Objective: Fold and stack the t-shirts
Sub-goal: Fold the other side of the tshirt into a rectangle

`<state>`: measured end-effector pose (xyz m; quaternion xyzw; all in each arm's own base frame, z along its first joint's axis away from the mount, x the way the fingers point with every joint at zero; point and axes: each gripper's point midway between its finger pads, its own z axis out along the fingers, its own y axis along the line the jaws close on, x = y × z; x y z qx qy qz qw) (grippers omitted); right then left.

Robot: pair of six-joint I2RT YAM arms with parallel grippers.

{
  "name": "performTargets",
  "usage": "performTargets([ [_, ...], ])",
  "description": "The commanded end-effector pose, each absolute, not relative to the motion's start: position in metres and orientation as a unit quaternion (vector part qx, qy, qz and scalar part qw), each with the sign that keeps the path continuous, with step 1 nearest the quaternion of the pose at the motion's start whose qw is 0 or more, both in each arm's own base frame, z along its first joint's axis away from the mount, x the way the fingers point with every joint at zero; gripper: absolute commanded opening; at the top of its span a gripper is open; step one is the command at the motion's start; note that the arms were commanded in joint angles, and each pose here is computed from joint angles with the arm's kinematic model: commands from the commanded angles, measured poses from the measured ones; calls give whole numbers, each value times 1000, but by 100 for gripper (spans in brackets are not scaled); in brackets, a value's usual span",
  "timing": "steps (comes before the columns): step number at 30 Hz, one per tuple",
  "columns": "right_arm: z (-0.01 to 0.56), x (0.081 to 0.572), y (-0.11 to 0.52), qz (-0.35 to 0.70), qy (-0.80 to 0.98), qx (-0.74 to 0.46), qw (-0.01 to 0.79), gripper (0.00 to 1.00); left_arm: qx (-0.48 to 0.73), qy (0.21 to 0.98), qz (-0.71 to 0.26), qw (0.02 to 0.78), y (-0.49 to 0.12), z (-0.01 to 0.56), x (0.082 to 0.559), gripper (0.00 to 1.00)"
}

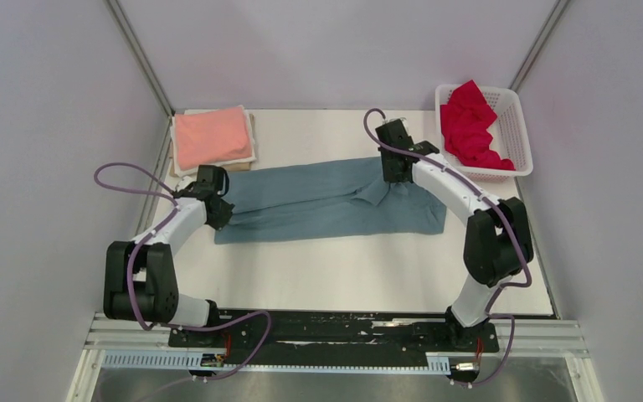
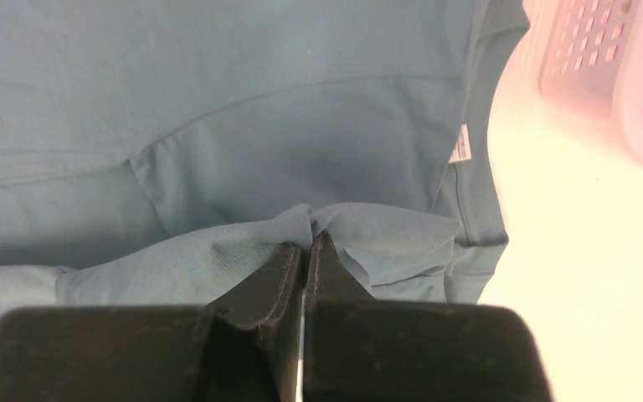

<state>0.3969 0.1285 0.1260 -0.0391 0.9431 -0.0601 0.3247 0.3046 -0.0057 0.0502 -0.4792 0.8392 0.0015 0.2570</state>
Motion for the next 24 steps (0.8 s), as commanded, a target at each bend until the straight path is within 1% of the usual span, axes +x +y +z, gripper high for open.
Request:
performTargets([
  [1, 144, 430, 132, -58, 928, -51, 363, 0, -491, 823, 11, 285, 7, 64, 304, 0],
  [7, 137, 450, 133, -49, 931, -56, 357, 2, -502, 814, 9, 293, 8, 63, 303, 0],
  [9, 129, 455, 136, -45, 934, -62, 349, 3, -503, 815, 13, 288, 9, 59, 305, 4],
  [10, 127, 460, 137, -43, 934, -64, 348, 4, -503, 816, 15, 285, 8, 58, 305, 9],
  [12, 117, 472, 141, -40, 936, -69, 342, 7, -503, 820, 21, 272, 8, 51, 306, 23],
  [13, 114, 480, 142, -38, 937, -70, 341, 8, -504, 819, 21, 272, 8, 53, 309, 43],
  [14, 111, 490, 144, -36, 936, -73, 341, 10, -504, 820, 25, 268, 8, 51, 309, 55],
  [15, 111, 504, 145, -34, 934, -72, 348, 14, -504, 819, 22, 272, 8, 54, 312, 71],
  [16, 112, 521, 146, -32, 931, -68, 357, 20, -503, 819, 19, 275, 8, 57, 314, 77],
  [17, 117, 540, 147, -31, 926, -63, 371, 31, -502, 818, 15, 280, 8, 61, 317, 90],
  [19, 134, 569, 147, -28, 917, -44, 395, 66, -497, 816, 5, 294, 7, 74, 320, 99],
  [20, 143, 573, 148, -26, 917, -37, 396, 73, -494, 815, -2, 304, 6, 83, 321, 99],
  [22, 161, 571, 151, -14, 913, -30, 407, 78, -489, 811, -12, 320, 6, 97, 320, 100],
  [23, 179, 564, 152, -1, 907, -24, 420, 87, -488, 811, -15, 324, 6, 101, 319, 100],
  [24, 184, 554, 151, 5, 906, -18, 423, 93, -482, 811, -20, 333, 6, 108, 318, 100],
])
